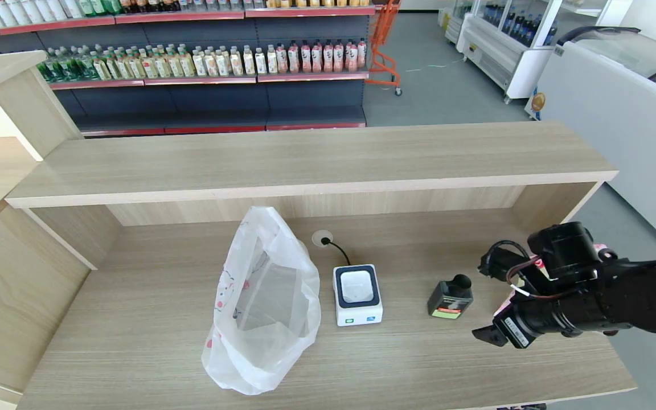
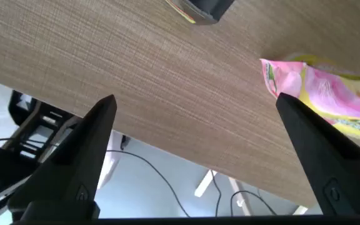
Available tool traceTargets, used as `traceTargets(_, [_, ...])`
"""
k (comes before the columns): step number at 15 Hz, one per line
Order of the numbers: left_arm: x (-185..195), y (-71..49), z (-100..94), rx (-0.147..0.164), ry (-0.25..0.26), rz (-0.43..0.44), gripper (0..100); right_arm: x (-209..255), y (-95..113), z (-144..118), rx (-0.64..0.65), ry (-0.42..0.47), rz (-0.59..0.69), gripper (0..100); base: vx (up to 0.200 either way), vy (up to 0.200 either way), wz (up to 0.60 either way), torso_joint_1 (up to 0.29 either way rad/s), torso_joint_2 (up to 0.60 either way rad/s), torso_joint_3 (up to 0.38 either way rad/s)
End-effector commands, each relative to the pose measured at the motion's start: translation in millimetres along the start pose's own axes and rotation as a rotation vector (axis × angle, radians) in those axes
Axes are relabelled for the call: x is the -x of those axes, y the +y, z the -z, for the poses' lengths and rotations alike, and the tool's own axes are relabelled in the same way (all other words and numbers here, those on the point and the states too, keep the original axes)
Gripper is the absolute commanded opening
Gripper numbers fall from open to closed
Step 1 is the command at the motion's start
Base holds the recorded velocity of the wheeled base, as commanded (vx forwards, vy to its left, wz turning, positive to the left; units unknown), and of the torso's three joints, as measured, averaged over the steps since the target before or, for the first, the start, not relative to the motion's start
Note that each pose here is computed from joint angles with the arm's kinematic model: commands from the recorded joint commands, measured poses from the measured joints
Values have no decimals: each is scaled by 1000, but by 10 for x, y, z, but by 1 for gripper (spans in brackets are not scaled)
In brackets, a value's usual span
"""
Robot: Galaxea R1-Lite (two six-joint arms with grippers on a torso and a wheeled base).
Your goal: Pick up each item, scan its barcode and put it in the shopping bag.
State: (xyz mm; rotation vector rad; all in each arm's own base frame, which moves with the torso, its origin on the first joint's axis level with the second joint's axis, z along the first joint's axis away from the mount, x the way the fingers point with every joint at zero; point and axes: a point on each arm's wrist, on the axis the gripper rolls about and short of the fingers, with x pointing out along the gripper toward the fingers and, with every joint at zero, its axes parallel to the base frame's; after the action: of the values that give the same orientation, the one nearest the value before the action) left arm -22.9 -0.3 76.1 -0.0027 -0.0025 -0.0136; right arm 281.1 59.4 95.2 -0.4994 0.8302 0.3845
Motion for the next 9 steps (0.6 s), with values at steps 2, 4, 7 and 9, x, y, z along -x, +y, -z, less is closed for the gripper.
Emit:
traceTargets(2, [0,0,0,0,-1,0,100,-291,1,-34,93,-40,18,100,0,0,0,0,0,0])
traceTargets(4, [0,0,0,0,-1,0,100,-370,3,-67,116,-57,22,100,0,0,0,0,0,0])
traceTargets(7, [0,0,0,0,-1,0,100,-500,65,-162,130,-90,-2,100,0,0,0,0,0,0])
traceTargets(9, [0,0,0,0,-1,0,100,-598,91,-261,143,-150,-53,100,0,0,0,0,0,0])
